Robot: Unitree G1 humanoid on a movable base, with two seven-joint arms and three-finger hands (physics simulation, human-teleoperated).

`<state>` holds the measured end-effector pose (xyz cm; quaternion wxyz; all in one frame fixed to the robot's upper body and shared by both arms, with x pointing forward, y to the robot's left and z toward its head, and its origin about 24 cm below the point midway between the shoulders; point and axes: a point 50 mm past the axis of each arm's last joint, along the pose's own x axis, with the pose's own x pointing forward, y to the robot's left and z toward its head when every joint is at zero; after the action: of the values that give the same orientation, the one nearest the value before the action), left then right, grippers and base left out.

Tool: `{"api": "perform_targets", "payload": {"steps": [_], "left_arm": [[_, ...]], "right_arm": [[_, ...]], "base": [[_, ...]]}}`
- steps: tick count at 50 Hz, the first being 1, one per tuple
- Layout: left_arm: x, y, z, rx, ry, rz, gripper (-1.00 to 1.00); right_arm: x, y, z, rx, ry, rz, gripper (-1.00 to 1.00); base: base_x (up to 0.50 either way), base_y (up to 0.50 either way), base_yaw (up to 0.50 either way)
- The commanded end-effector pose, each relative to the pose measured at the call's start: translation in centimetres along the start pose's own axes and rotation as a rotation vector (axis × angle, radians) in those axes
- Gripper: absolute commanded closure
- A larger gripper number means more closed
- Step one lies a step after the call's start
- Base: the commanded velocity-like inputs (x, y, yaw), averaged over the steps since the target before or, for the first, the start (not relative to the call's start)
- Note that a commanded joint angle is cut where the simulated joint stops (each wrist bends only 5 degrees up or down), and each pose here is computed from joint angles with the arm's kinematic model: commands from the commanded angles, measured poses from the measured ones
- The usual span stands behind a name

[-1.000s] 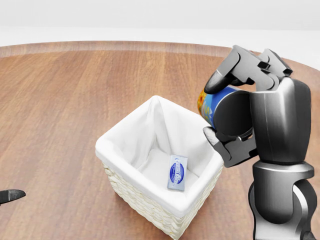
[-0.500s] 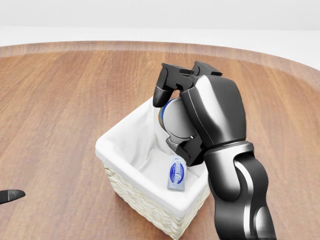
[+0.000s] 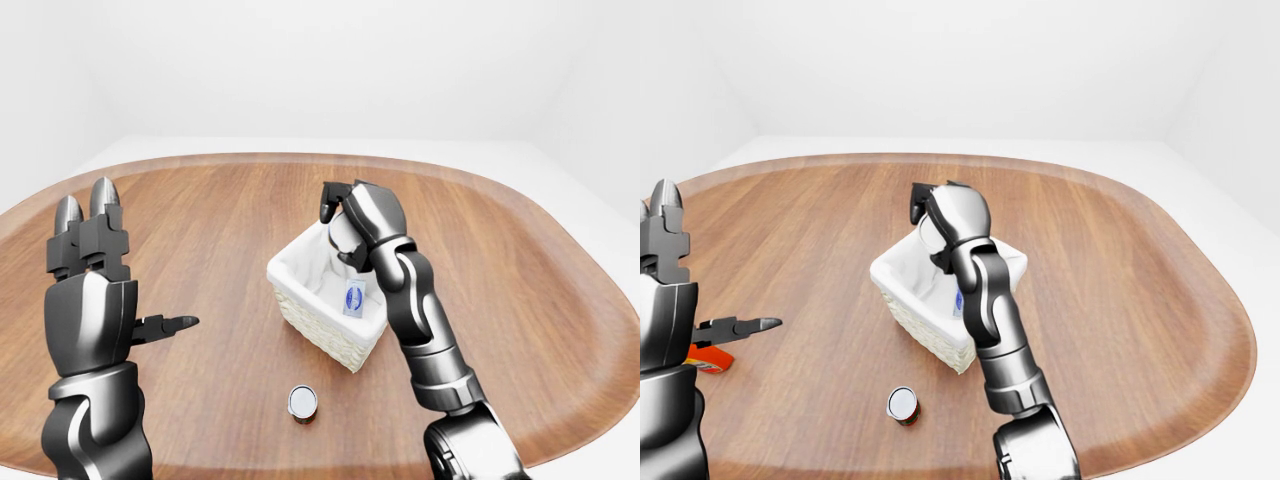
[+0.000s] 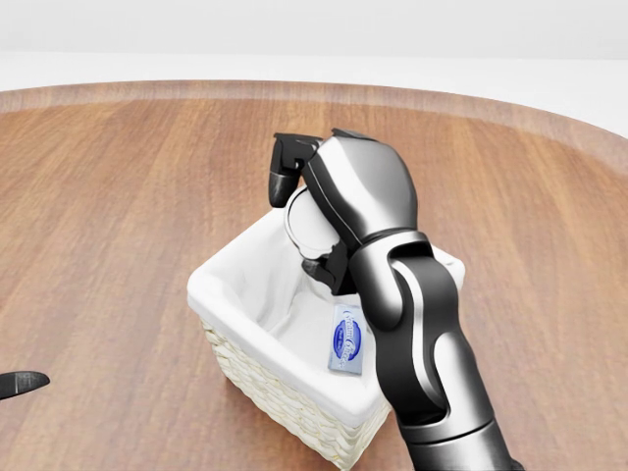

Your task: Pick up the alphabet soup and the cream cheese box, and put them in the basket.

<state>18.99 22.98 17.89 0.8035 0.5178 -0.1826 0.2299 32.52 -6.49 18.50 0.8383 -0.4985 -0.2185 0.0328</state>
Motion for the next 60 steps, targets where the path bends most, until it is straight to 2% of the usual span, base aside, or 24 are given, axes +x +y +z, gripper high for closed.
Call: {"api": "perform_targets", "payload": {"steps": [1,22,32,41,51,52,53,60], "left_arm": [[0.0,-0.1,-0.1,-0.002,0.0,0.001,-1.0],[0.0,0.1,0.0,0.0,0.001,-0.001,-1.0],[0.1,-0.1,-0.1,0.001,0.002,-0.002,-1.0],[0.0,0.0,0.0,0.0,0.001,-0.002,-1.0],[0.1,-0.1,-0.1,-0.002,0.001,-0.001,-1.0],[0.1,-0.1,-0.1,-0.002,0.001,-0.001,-1.0],[0.1,0.0,0.0,-0.002,0.0,0.0,-1.0],[0.0,0.2,0.1,-0.006,-0.001,0.004,-1.0]], "right_arm": [[1.1,0.8,-0.2,-0.037,0.011,0.052,1.0],[0.1,3.2,-3.8,-0.056,0.131,0.204,1.0],[1.1,2.2,-2.8,-0.044,0.093,0.22,1.0],[0.9,2.0,-1.4,-0.066,0.051,0.229,1.0],[0.9,2.3,-1.7,-0.053,0.064,0.227,1.0],[0.8,2.3,-1.7,-0.058,0.063,0.227,0.1],[0.9,2.0,-1.6,-0.067,0.06,0.222,-1.0],[0.8,1.5,-1.4,-0.087,0.053,0.22,-1.0]], "base": [[0.0,0.0,0.0],[0.0,0.0,0.0],[0.0,0.0,0.0],[0.0,0.0,0.0],[0.0,0.0,0.0],[0.0,0.0,0.0],[0.0,0.0,0.0],[0.0,0.0,0.0]]}}
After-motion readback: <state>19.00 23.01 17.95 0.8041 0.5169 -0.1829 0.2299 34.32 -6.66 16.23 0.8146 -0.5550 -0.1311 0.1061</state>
